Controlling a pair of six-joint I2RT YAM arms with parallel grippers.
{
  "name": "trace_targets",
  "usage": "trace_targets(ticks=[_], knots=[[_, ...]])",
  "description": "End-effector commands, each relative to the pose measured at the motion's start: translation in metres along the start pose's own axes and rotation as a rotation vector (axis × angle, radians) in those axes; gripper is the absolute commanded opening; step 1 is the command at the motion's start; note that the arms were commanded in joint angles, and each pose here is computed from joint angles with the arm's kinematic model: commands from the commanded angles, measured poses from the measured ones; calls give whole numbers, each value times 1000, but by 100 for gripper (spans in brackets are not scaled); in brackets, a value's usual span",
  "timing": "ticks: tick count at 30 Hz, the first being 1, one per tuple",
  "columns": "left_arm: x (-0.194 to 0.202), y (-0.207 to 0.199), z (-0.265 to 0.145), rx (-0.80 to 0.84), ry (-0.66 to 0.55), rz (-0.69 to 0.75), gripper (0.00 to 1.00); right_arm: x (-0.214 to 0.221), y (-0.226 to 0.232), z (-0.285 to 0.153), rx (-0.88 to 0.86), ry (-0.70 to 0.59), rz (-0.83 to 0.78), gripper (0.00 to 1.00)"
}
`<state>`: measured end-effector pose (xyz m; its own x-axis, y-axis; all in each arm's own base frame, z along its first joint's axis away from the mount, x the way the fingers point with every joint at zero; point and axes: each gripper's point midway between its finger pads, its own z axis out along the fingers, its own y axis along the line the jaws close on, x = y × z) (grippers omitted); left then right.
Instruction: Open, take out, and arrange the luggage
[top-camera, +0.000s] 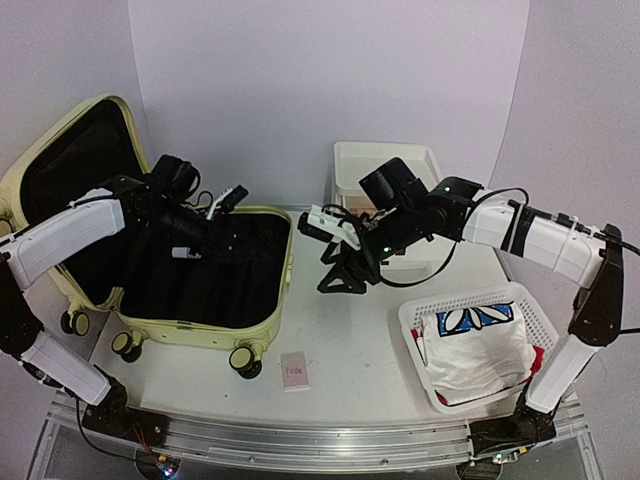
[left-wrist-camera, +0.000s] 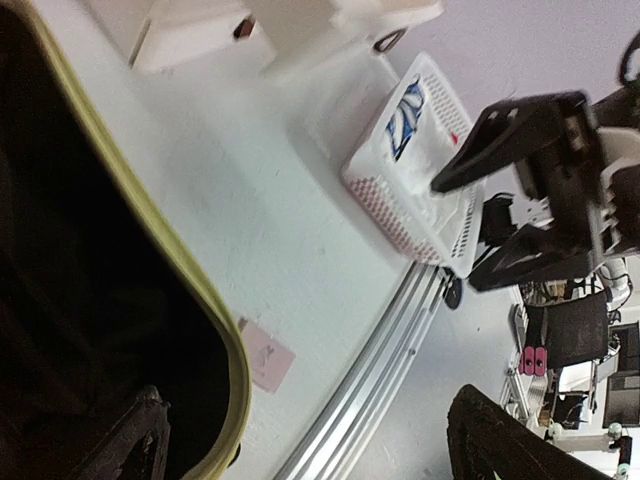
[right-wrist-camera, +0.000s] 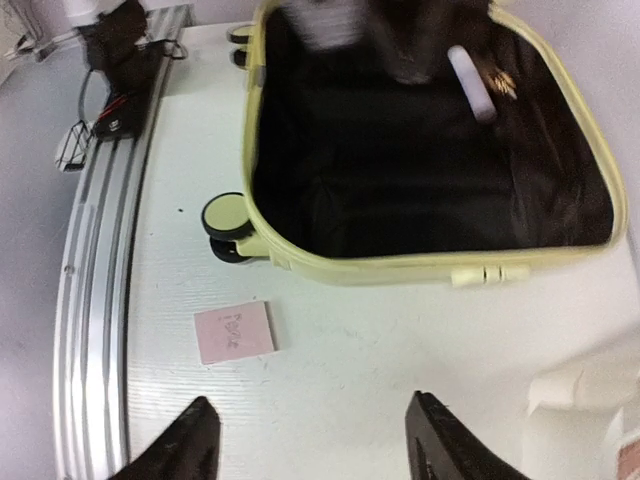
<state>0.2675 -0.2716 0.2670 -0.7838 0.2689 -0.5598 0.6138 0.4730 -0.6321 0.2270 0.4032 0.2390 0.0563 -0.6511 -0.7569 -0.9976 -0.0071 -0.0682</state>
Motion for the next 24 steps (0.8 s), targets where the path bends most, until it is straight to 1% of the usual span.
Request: trace_targets(ticks=[1,3,4,7,9,10,12,13,16,20,24], knots=[[30,28,9,-142,20,-99,97,36,7,-6,149,167,293,74],[42,40,9,-191,30,-134,97,40,21,5,145,166,379,93],[47,44,10,-205,35,-147,97,42,26,12,150,172,424,98],[53,57,5,-284,20,-179,95,62,24,38,224,266,758,98],[49,62,-5,-349,-23,-178,96,71,30,56,233,337,921,98],[46,64,-12,-386,-51,-177,97,74,36,64,246,364,951,98],[37,64,-31,-452,-124,-159,98,81,42,76,329,397,951,98],[34,65,-37,-482,-149,-153,99,84,42,79,389,400,946,98],[21,58,-64,-544,-243,-107,99,94,44,91,528,405,997,98],[12,40,-83,-533,-308,-53,99,108,52,116,602,433,1013,98],[22,31,-87,-503,-320,-44,100,116,64,141,630,423,986,98]])
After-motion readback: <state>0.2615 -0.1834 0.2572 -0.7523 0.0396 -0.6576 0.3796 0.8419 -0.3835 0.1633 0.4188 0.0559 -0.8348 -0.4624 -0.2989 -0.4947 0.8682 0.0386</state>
